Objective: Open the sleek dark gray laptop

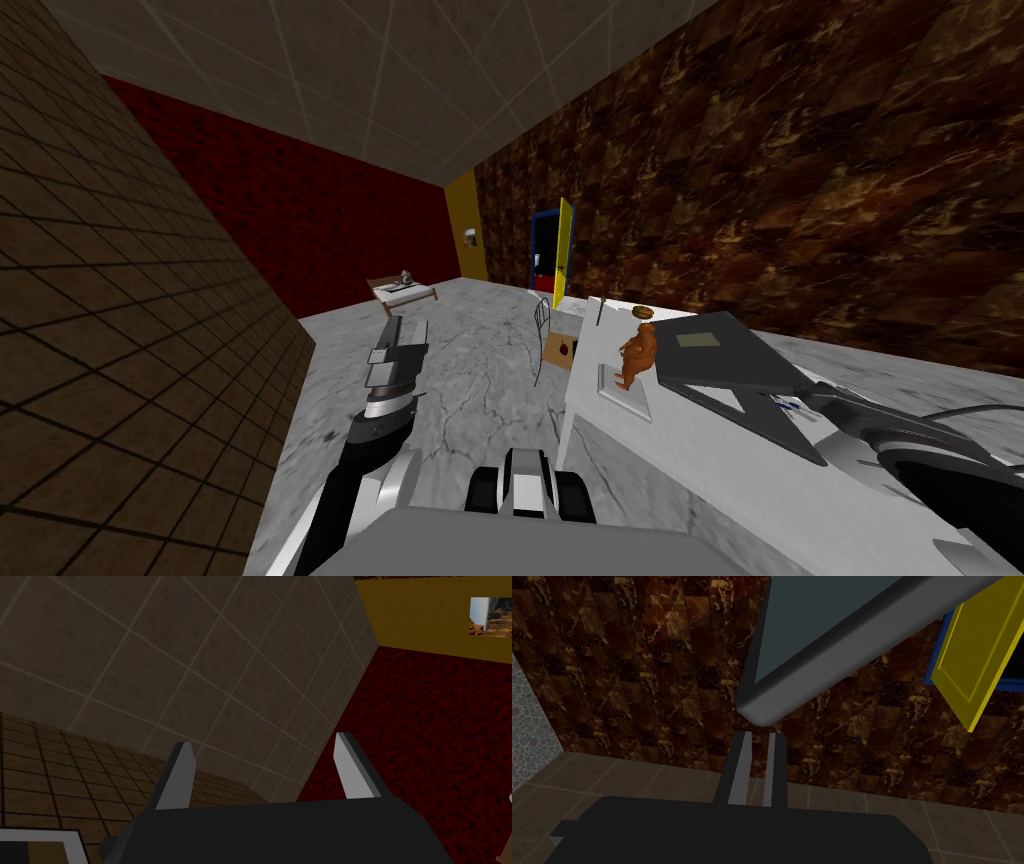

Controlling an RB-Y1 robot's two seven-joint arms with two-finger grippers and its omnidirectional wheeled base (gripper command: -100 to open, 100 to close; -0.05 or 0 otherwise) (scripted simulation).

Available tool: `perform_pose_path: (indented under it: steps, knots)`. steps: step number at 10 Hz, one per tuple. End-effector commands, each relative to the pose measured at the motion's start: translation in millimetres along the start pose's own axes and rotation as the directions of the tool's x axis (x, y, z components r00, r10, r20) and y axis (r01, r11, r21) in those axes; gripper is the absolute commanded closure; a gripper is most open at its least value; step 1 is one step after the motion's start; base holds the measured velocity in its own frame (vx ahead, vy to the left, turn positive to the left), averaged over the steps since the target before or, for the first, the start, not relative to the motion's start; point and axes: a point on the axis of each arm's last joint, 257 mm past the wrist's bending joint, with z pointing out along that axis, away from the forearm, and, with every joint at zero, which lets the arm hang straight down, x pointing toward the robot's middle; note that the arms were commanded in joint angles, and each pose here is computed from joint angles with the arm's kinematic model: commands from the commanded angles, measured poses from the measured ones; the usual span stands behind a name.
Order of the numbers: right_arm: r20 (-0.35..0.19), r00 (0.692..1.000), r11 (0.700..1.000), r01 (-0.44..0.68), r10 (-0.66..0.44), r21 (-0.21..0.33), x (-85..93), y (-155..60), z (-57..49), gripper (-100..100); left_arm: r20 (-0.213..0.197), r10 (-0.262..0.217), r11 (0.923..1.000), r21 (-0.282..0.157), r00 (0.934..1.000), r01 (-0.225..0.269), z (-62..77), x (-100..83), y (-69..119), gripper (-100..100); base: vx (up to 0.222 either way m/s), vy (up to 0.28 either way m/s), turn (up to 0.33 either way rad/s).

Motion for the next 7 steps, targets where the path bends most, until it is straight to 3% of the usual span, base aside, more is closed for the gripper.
perform_pose_path:
  steps: [1,3,4,5,6,7]
  knots:
    - [-0.011,0.995,0.995,-0.095,0.095,-0.021,23.9,12.9,1.1,100,0.0,0.0,1.0,0.0,1.0,0.0,0.0,0.0,0.0,0,-0.027,-0.061,-0.044]
    - [-0.02,0.984,0.984,-0.177,0.176,-0.034,42.9,24.3,1.8,100,0.0,0.0,1.0,0.0,1.0,0.0,0.0,0.0,0.0,0,-0.027,-0.068,-0.04]
    - [-0.02,0.988,0.984,-0.155,0.153,-0.085,35.9,44.4,18.8,-100,0.0,0.0,1.0,0.0,1.0,0.0,0.0,0.0,0.0,0,0.0,-0.001,-0.178]
    - [-0.031,0.986,0.984,-0.163,0.161,-0.068,43.1,39.5,21.9,-100,0.0,0.0,1.0,0.0,1.0,0.0,0.0,0.0,0.0,0,0.024,0.045,-0.119]
    - [-0.028,0.987,0.979,-0.158,0.156,-0.132,35.6,64.8,34.7,-100,0.0,0.0,1.0,0.0,1.0,0.0,0.0,0.0,0.0,0,0.028,0.096,-0.195]
    - [-0.028,0.986,0.978,-0.169,0.166,-0.126,36.4,65.3,39.1,-100,0.0,0.0,1.0,0.0,1.0,0.0,0.0,0.0,0.0,0,0.011,0.091,-0.091]
